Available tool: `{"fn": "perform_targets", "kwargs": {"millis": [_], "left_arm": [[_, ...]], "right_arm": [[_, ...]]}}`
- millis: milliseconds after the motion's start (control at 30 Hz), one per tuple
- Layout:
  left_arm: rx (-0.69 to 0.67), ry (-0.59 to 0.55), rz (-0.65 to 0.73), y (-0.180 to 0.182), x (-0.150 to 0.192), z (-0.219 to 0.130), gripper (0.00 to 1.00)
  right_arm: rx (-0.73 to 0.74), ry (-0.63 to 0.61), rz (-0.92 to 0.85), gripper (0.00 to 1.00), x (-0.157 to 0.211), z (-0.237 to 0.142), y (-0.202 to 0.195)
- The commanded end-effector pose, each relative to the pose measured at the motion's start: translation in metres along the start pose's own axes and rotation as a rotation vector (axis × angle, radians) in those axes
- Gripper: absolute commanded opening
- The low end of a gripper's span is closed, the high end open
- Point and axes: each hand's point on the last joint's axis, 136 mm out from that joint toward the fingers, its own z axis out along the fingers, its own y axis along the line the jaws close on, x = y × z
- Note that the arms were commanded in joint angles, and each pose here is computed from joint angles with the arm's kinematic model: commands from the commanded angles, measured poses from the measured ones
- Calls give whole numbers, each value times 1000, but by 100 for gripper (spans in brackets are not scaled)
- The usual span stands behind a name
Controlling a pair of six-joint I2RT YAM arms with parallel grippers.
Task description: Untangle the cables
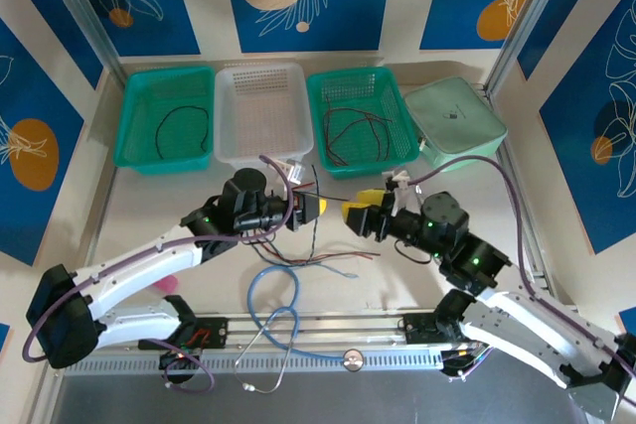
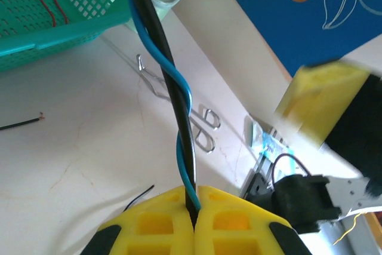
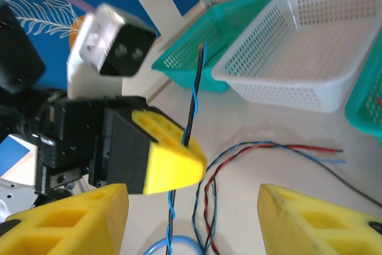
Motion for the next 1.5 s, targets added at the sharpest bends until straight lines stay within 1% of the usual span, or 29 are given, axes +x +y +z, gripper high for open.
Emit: {"fn": "perform_targets", "kwargs": {"millis": [0, 33, 67, 100, 133, 167, 267, 400, 567, 767, 867, 1100, 1200, 1300, 1367, 1467], "left_arm": [[45, 39, 84, -16, 2, -5, 0], [55, 43, 91, -17, 3, -4, 0], [64, 44, 99, -18, 3, -4, 0], [77, 45, 101, -20, 4, -3, 0], [90, 44, 106, -21, 4, -2, 0], [107, 43, 110, -24, 5, -2, 0], [134, 32, 111, -28, 3, -2, 0], [153, 31, 118, -33, 2, -3, 0], [158, 35, 118, -36, 2, -3, 0], [159, 38, 110, -37, 3, -1, 0], [161, 41, 110, -38, 3, 0, 0], [162, 53, 104, -40, 5, 5, 0], [165, 54, 105, -41, 6, 6, 0], [168, 54, 105, -43, 5, 7, 0], [167, 55, 106, -43, 5, 8, 0], [166, 55, 108, -43, 5, 8, 0]], "right_arm": [[-109, 52, -77, 55, -3, -8, 16], [-127, 55, -84, 52, -5, -8, 18], [-142, 57, -93, 47, -9, -6, 19], [-156, 65, -103, 35, -11, -4, 20], [-176, 73, -120, 30, -12, -2, 23], [-200, 85, -141, 28, -13, 1, 26], [-243, 119, -170, 30, -14, 10, 29], [-289, 171, -142, 31, -18, 25, 31], [-312, 185, -136, 30, -25, 40, 30], [-341, 209, -96, 27, -29, 48, 26], [-337, 227, -65, 23, -27, 51, 20], [-355, 253, -30, 23, -22, 52, 18], [-340, 263, -24, 22, -19, 53, 15], [-314, 260, -24, 26, -17, 53, 10], [-302, 258, -21, 31, -16, 53, 7], [-286, 258, -17, 32, -15, 52, 4]]}}
